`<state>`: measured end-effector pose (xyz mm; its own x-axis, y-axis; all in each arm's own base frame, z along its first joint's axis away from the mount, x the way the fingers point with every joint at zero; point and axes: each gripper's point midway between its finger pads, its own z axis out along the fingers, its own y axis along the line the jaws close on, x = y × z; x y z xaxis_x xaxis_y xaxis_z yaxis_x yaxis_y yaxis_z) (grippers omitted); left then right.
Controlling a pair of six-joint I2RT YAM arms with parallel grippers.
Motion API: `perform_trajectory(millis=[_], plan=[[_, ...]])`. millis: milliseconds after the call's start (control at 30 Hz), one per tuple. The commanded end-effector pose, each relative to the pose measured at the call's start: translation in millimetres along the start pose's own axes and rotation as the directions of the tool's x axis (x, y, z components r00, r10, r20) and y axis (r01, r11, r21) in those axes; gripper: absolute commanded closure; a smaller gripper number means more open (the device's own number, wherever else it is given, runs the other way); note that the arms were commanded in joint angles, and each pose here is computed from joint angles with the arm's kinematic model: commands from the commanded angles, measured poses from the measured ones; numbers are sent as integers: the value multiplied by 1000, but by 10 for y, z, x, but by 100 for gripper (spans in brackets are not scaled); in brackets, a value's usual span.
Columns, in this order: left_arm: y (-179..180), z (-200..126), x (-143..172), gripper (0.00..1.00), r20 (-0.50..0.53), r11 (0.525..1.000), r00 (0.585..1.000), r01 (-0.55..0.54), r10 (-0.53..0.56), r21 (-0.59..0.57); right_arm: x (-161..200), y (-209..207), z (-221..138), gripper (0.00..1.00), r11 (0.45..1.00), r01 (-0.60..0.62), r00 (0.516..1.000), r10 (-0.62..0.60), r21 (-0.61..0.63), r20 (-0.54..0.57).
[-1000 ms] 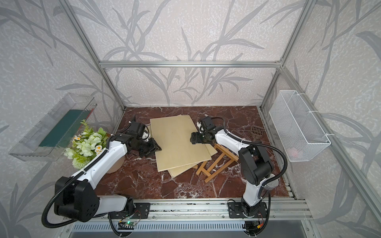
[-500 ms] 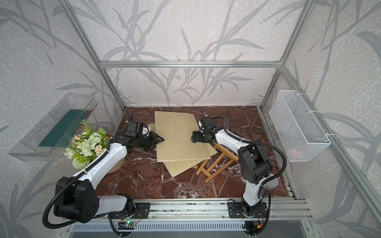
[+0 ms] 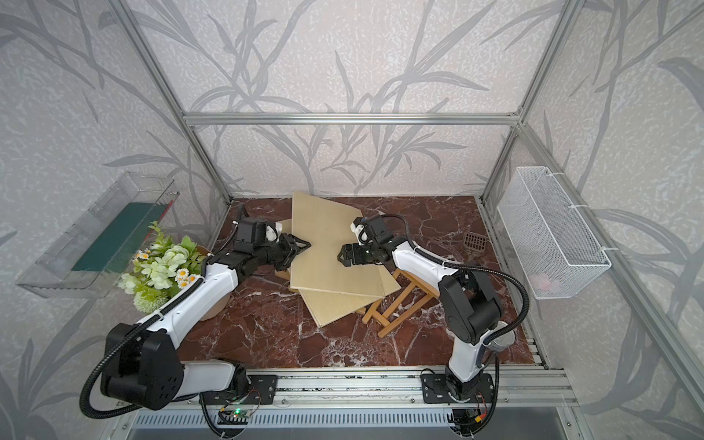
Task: Assemble the easel
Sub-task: Pick up the drawing board.
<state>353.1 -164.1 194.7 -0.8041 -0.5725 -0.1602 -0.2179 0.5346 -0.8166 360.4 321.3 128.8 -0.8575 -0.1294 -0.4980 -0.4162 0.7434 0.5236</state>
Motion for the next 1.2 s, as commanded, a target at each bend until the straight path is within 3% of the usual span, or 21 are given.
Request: perform_trajectory(millis=[0, 100, 233, 467, 833, 1167], plan=[[-463, -72, -3, 60, 10, 984, 996, -94, 93, 154, 445, 182, 103, 14, 996, -23, 985, 9, -82, -170], [-469, -63, 9, 64, 4, 983, 995, -96, 97, 156, 436, 193, 93, 14, 997, -17, 986, 4, -79, -167], [-514, -80, 6, 83, 4, 980, 994, -112, 113, 162, 417, 215, 88, 14, 997, -12, 987, -2, -82, -163], [-565, -134, -108, 99, 57, 982, 989, -141, 134, 125, 357, 248, 56, 14, 997, -8, 991, -3, -79, -136], [-1061, -33, -405, 100, 165, 958, 962, -244, 219, 148, 98, 192, -250, 13, 998, -30, 997, 27, -48, -69], [-1580, 337, -488, 100, 189, 937, 953, -275, 236, 217, -152, -273, -863, 13, 989, -80, 997, 79, 124, 11]])
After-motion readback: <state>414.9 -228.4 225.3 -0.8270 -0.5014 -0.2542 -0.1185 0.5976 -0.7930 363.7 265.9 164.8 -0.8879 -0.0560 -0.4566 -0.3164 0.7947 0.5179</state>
